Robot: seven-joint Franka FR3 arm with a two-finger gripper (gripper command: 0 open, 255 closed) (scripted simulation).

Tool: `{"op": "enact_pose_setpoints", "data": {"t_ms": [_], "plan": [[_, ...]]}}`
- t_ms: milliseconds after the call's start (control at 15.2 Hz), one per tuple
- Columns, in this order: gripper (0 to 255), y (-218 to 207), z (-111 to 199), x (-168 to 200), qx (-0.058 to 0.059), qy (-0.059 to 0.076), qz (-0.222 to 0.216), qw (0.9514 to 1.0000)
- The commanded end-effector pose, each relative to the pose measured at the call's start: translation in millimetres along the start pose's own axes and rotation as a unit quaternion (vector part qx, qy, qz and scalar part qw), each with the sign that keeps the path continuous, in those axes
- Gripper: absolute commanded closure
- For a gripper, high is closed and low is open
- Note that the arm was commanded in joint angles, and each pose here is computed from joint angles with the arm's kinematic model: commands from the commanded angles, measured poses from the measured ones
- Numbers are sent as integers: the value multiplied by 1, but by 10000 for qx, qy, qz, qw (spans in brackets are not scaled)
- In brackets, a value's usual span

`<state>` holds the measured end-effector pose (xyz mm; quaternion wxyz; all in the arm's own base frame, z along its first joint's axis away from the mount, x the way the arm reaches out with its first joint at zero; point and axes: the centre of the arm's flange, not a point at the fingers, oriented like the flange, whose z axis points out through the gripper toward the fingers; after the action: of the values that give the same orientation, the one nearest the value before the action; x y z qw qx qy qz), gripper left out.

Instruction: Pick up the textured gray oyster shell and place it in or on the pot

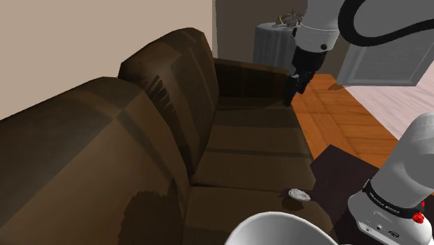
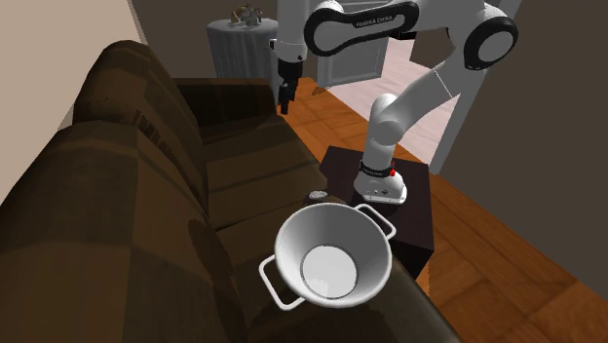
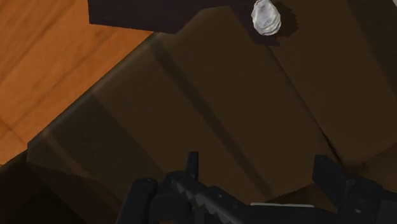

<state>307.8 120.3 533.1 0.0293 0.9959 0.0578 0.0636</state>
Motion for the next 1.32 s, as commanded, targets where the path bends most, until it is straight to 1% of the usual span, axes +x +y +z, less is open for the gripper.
{"op": "enact_pose_setpoints", "data": {"t_ms": [0,264,594,924,1254], "plan": [[0,-17,22,-3,-89,-72,-222,9997],[0,-48,64,-19,-263,-219,-654,9973],[0,-82,118,-44,-481,-402,-1193,9909],[0,-111,172,-74,-696,-583,-1727,9808],[0,-134,226,-109,-909,-763,-2254,9670]]}}
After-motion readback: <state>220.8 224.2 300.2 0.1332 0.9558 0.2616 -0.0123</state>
